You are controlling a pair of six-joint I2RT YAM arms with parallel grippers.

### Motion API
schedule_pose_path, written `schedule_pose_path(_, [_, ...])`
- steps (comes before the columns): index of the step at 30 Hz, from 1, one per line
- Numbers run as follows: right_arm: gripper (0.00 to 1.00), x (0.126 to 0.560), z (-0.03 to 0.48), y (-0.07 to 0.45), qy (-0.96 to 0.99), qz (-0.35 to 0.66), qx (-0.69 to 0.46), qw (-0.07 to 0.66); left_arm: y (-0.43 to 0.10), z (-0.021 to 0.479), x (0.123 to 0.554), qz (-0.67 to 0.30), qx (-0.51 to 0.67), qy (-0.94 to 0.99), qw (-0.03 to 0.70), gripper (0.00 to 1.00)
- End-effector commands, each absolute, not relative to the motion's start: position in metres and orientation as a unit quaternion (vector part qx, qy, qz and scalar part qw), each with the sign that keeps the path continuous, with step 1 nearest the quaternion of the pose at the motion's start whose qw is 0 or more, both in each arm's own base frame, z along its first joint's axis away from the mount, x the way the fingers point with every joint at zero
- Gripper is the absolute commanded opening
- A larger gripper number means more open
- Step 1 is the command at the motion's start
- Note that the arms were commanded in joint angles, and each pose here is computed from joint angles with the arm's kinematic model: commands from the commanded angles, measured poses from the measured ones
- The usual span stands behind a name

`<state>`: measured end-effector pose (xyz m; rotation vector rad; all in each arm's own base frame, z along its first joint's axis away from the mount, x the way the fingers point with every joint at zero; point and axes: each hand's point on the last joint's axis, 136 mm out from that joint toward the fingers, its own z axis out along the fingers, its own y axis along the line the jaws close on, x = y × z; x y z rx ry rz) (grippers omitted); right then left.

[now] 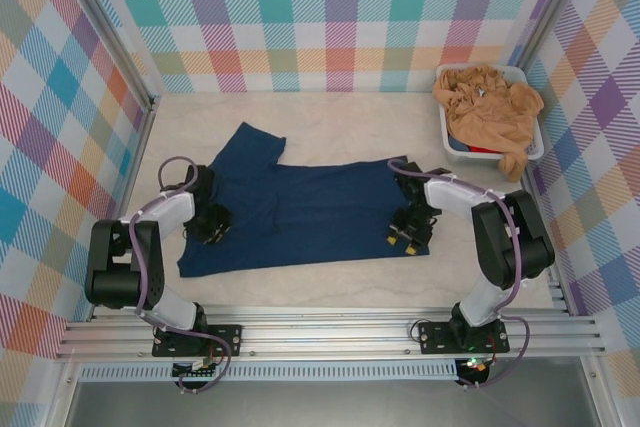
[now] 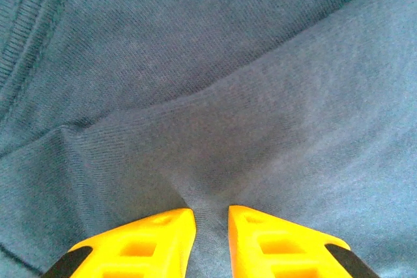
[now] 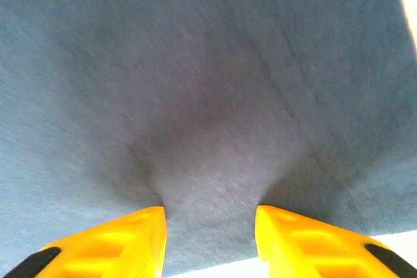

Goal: Fold and stack the t-shirts

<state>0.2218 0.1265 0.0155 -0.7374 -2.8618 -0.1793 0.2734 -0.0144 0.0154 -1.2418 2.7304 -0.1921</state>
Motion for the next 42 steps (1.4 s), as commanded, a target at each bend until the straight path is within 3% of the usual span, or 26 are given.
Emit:
schedule_pose_path(1, [0.41,0.192,0.012,0.125,-0.957,-0.026,-0.255,0.132,0.005,-0.006,0.224,0.015,-0.425,0.905,0.003,0.25])
schedule_pose_path(10, [0.43,0.193,0.028,0.142,-0.963,-0.038,-0.24,0.117,0.016,0.008,0.232,0.031,-0.417,0.908,0.018,0.25])
schedule_pose_path(16, [0.5,0.257,0.087,0.133,-0.978,-0.052,-0.203,-0.025,0.023,0.062,0.267,0.015,-0.414,0.905,0.096,0.31])
schedule_pose_path(24, [0.45,0.376,0.137,0.115,-0.955,-0.09,-0.186,-0.211,0.009,0.142,0.387,-0.083,-0.36,0.9,0.232,0.43])
schedule_pose_path(32, [0.37,0.46,0.111,0.104,-0.946,-0.068,-0.201,-0.243,-0.017,0.192,0.509,-0.186,-0.26,0.877,0.357,0.49])
schedule_pose_path(35, [0.37,0.474,0.092,0.108,-0.951,-0.063,-0.204,-0.224,-0.021,0.223,0.539,-0.225,-0.217,0.832,0.458,0.54])
schedule_pose_path(36, [0.37,0.476,0.084,0.108,-0.952,-0.06,-0.205,-0.217,-0.023,0.235,0.545,-0.241,-0.204,0.81,0.495,0.59])
schedule_pose_path(37, [0.36,0.477,0.078,0.107,-0.953,-0.054,-0.21,-0.21,-0.022,0.243,0.55,-0.252,-0.208,0.791,0.517,0.7])
schedule_pose_path(39, [0.36,0.479,0.068,0.104,-0.954,-0.046,-0.219,-0.198,-0.013,0.239,0.561,-0.249,-0.244,0.786,0.51,0.92])
schedule_pose_path(42, [0.35,0.48,0.054,0.102,-0.956,-0.041,-0.231,-0.177,-0.017,0.21,0.581,-0.242,-0.244,0.827,0.445,0.94])
